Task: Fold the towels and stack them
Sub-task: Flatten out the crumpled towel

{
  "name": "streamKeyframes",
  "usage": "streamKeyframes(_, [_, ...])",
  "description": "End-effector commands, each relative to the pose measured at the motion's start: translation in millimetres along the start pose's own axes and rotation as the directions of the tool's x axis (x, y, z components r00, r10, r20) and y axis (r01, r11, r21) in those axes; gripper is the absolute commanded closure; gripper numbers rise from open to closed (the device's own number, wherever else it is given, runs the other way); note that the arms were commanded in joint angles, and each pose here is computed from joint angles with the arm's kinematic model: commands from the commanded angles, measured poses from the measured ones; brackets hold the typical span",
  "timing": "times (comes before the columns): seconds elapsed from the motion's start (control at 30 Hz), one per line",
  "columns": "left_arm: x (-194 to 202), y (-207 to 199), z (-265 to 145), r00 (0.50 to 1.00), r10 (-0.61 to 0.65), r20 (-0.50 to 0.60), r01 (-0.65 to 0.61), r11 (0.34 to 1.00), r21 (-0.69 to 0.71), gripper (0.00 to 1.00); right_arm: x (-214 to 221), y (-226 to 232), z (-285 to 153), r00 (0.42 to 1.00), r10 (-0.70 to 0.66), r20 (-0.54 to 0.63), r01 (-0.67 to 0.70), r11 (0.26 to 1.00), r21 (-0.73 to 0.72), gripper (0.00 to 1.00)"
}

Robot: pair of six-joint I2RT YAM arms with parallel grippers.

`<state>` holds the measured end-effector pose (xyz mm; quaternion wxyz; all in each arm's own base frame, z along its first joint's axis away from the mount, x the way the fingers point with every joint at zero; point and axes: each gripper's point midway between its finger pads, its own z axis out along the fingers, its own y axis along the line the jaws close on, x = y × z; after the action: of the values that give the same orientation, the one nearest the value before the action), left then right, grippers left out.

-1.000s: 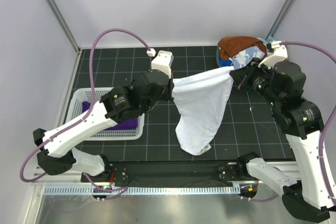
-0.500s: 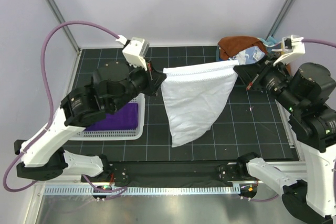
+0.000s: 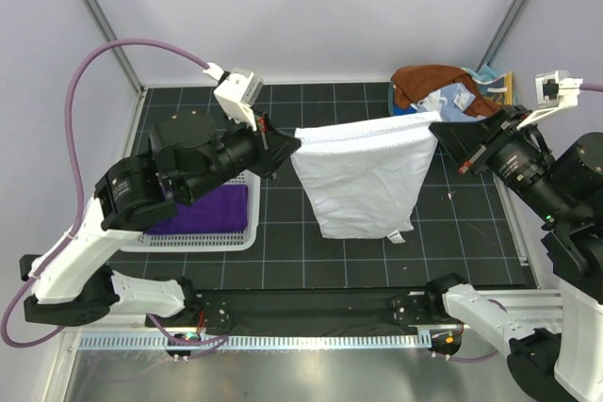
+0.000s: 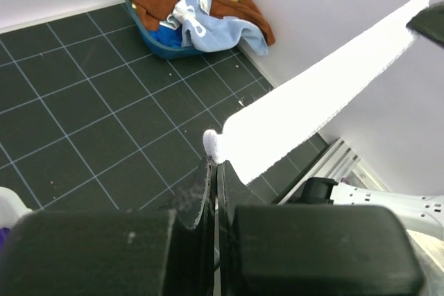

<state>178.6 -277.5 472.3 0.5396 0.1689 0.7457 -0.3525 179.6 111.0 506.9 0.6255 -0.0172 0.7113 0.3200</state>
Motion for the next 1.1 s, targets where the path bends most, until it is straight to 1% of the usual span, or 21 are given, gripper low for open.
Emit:
streamKeyframes(0.0, [-23.5, 7.3, -25.3, 0.997, -0.03, 0.07, 0.032, 0.999, -0.017, 1.0, -12.7, 6.9, -2.4, 0.999, 0.005, 0.044, -0.004, 1.0, -0.021, 0.99])
streamKeyframes(0.13, [-19.9, 30.3, -9.8, 0.997, -0.023, 0.07, 0.033, 0.989, -0.146, 1.0, 6.3, -7.3, 25.5, 0.999, 0.032, -0.009, -0.032, 0.999, 0.007, 0.99])
streamKeyframes(0.17, [-16.6, 45.1, 5.0, 0.998, -0.03, 0.053, 0.04, 0.98, -0.194, 1.0, 9.4, -15.1, 33.6, 0.999, 0.033, -0.013, -0.033, 0.999, 0.036, 0.99])
streamKeyframes(0.2, [-15.2, 56.0, 13.4, 0.997, -0.066, 0.048, 0.075, 0.973, -0.219, 1.0, 21.6, -27.0, 53.1, 0.998, 0.04, -0.052, -0.036, 0.997, 0.068, 0.99])
streamKeyframes(0.23, [-10.0, 55.0, 25.8, 0.995, -0.094, 0.013, 0.095, 0.98, -0.173, 1.0, 26.9, -33.4, 63.7, 0.997, 0.038, -0.068, -0.032, 0.996, 0.085, 0.99])
streamKeyframes(0.27, [-14.3, 86.5, 36.8, 0.991, -0.127, 0.029, 0.13, 0.963, -0.237, 1.0, 27.8, -39.5, 75.2, 0.998, 0.033, -0.062, -0.026, 0.995, 0.1, 0.99])
streamKeyframes(0.3, [0.1, 101.0, 58.2, 0.989, -0.145, -0.012, 0.137, 0.955, -0.263, 1.0, 45.5, -56.8, 99.5, 0.993, 0.042, -0.111, -0.026, 0.989, 0.146, 0.99])
streamKeyframes(0.37, [0.9, 121.8, 81.6, 0.988, -0.156, -0.013, 0.147, 0.95, -0.276, 1.0, 55.3, -73.1, 130.5, 0.992, 0.031, -0.125, -0.009, 0.984, 0.177, 0.99])
streamKeyframes(0.4, [8.7, 149.8, 105.5, 0.984, -0.177, -0.036, 0.155, 0.931, -0.331, 1.0, 74.9, -92.5, 157.5, 0.984, 0.041, -0.175, -0.001, 0.974, 0.225, 0.99])
streamKeyframes(0.43, [10.9, 158.9, 117.7, 0.981, -0.187, -0.051, 0.161, 0.932, -0.325, 1.0, 84.8, -103.6, 174.8, 0.98, 0.041, -0.196, 0.009, 0.969, 0.248, 0.99])
streamKeyframes(0.5, [13.9, 194.0, 152.9, 0.978, -0.201, -0.053, 0.168, 0.913, -0.373, 1.0, 87.2, -119.2, 207.5, 0.983, 0.023, -0.181, 0.028, 0.963, 0.269, 0.99])
streamKeyframes(0.53, [19.4, 206.6, 165.9, 0.978, -0.194, -0.07, 0.152, 0.908, -0.39, 1.0, 113.6, -139.3, 236.3, 0.97, 0.037, -0.242, 0.038, 0.953, 0.299, 0.99])
streamKeyframes(0.6, [18.1, 228.7, 183.7, 0.979, -0.194, -0.066, 0.149, 0.894, -0.423, 1.0, 114.8, -154.2, 267.8, 0.973, 0.028, -0.227, 0.044, 0.952, 0.304, 0.99])
streamKeyframes(0.63, [23.0, 251.3, 202.2, 0.976, -0.203, -0.072, 0.149, 0.878, -0.454, 1.0, 135.3, -172.0, 288.1, 0.964, 0.043, -0.264, 0.047, 0.944, 0.327, 0.99])
streamKeyframes(0.67, [23.3, 265.6, 208.1, 0.977, -0.204, -0.067, 0.148, 0.864, -0.481, 1.0, 137.3, -179.7, 301.8, 0.966, 0.042, -0.255, 0.046, 0.943, 0.329, 0.99])
streamKeyframes(0.73, [39.6, 302.6, 226.3, 0.968, -0.234, -0.087, 0.152, 0.83, -0.537, 1.0, 126.9, -198.5, 319.2, 0.976, 0.037, -0.215, 0.046, 0.928, 0.369, 0.99])
streamKeyframes(0.8, [32.9, 313.3, 235.6, 0.966, -0.251, -0.066, 0.178, 0.828, -0.532, 1.0, 133.6, -213.7, 338.7, 0.974, 0.044, -0.223, 0.046, 0.922, 0.383, 0.99])
streamKeyframes(0.83, [44.9, 324.0, 242.3, 0.96, -0.268, -0.085, 0.18, 0.818, -0.546, 1.0, 133.9, -220.3, 342.7, 0.974, 0.043, -0.223, 0.049, 0.919, 0.391, 0.99])
streamKeyframes(0.93, [52.1, 328.4, 248.3, 0.957, -0.276, -0.086, 0.186, 0.815, -0.549, 1.0, 139.1, -227.7, 350.8, 0.971, 0.032, -0.236, 0.066, 0.916, 0.396, 0.99])
streamKeyframes(0.97, [63.7, 332.6, 248.5, 0.952, -0.288, -0.099, 0.185, 0.806, -0.562, 1.0, 140.6, -229.3, 349.2, 0.971, 0.031, -0.238, 0.07, 0.913, 0.402, 0.99])
streamKeyframes(1.07, [61.9, 330.5, 244.9, 0.955, -0.29, -0.07, 0.204, 0.806, -0.555, 1.0, 139.0, -229.3, 344.1, 0.973, 0.019, -0.229, 0.078, 0.911, 0.405, 0.99])
